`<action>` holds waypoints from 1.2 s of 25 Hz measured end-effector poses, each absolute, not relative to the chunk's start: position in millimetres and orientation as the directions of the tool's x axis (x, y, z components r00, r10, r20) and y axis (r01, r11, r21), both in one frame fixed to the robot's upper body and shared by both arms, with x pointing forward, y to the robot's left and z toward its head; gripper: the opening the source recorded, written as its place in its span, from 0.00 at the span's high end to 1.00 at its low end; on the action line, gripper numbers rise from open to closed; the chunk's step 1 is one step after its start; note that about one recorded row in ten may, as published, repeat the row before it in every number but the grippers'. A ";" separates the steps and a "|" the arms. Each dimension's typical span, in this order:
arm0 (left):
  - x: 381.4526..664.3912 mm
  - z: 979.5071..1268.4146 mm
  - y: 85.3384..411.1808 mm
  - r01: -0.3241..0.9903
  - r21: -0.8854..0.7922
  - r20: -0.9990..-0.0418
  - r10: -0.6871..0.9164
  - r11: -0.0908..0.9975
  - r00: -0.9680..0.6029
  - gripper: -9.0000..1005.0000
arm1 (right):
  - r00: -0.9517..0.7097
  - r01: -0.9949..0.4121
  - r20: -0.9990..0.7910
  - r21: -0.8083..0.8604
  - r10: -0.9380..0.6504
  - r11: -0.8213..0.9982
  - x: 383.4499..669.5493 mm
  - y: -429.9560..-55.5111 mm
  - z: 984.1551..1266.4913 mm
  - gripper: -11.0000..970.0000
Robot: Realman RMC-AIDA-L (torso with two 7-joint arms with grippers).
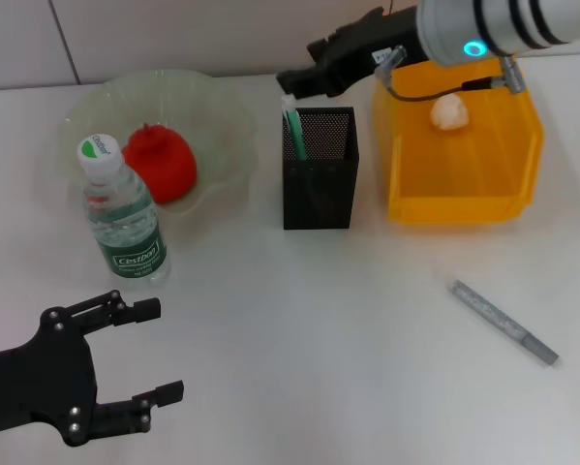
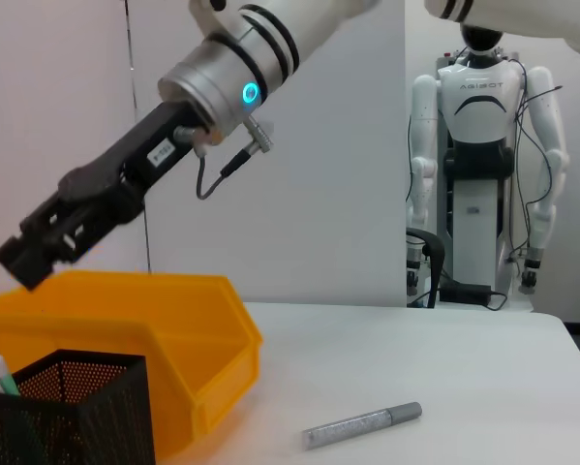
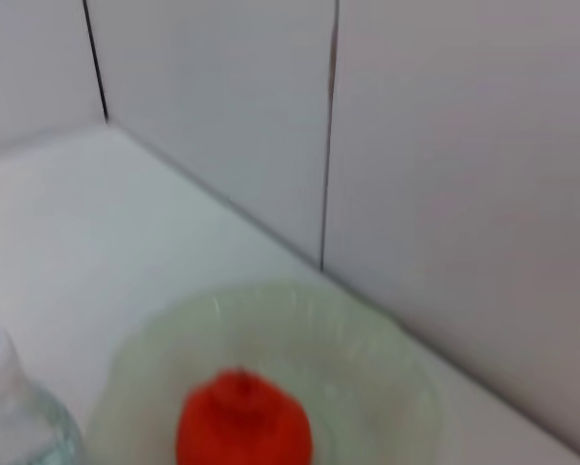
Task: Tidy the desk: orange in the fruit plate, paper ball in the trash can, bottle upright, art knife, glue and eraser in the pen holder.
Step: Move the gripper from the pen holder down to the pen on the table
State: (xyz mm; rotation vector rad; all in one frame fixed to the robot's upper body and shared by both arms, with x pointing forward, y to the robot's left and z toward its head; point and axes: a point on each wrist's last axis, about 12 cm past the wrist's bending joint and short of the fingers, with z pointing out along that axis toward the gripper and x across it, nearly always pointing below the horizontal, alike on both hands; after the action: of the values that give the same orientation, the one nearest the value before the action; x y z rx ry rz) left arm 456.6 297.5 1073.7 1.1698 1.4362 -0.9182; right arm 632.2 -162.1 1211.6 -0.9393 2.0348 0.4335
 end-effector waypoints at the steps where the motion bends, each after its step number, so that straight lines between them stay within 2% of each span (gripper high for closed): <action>1: 456.6 1073.6 297.5 0.971 0.042 -0.982 0.190 0.236 -0.004 0.19 | -0.362 -0.752 -0.825 -0.017 -0.435 0.659 630.6 -166.6 1212.8 0.41; 3: 456.6 1073.6 297.4 0.971 0.041 -0.982 0.190 0.236 -0.005 0.19 | -0.323 -0.762 -0.878 0.020 -0.353 0.647 624.9 -182.2 1214.7 0.41; 7: 456.2 1073.1 295.6 0.971 0.038 -0.983 0.185 0.236 -0.006 0.19 | -0.280 -0.768 -0.913 0.026 -0.298 0.640 617.1 -199.9 1214.4 0.41; 13: 456.5 1072.3 292.3 0.971 0.035 -0.984 0.177 0.235 -0.007 0.19 | -0.248 -0.751 -0.928 0.001 -0.280 0.660 599.4 -231.6 1206.8 0.41; 20: 463.3 1073.9 286.8 0.974 0.020 -0.987 0.160 0.228 -0.017 0.19 | -0.151 -0.815 -0.972 0.017 -0.183 0.580 571.0 -258.1 1208.2 0.41; 24: 471.0 1078.1 282.6 0.976 -0.002 -0.988 0.153 0.217 -0.036 0.19 | -0.153 -0.843 -0.967 0.021 -0.203 0.538 560.7 -262.1 1205.4 0.41; 30: 482.4 1084.7 273.2 0.982 -0.037 -0.986 0.150 0.185 -0.065 0.19 | -0.212 -0.851 -0.914 -0.002 -0.347 0.526 553.9 -267.9 1188.8 0.41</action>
State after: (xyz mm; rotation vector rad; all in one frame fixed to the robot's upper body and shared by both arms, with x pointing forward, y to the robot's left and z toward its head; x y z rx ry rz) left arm 482.4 273.2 1084.7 1.1582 1.4422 -1.0311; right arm 553.9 -267.9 1188.8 -0.9994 1.7894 0.6467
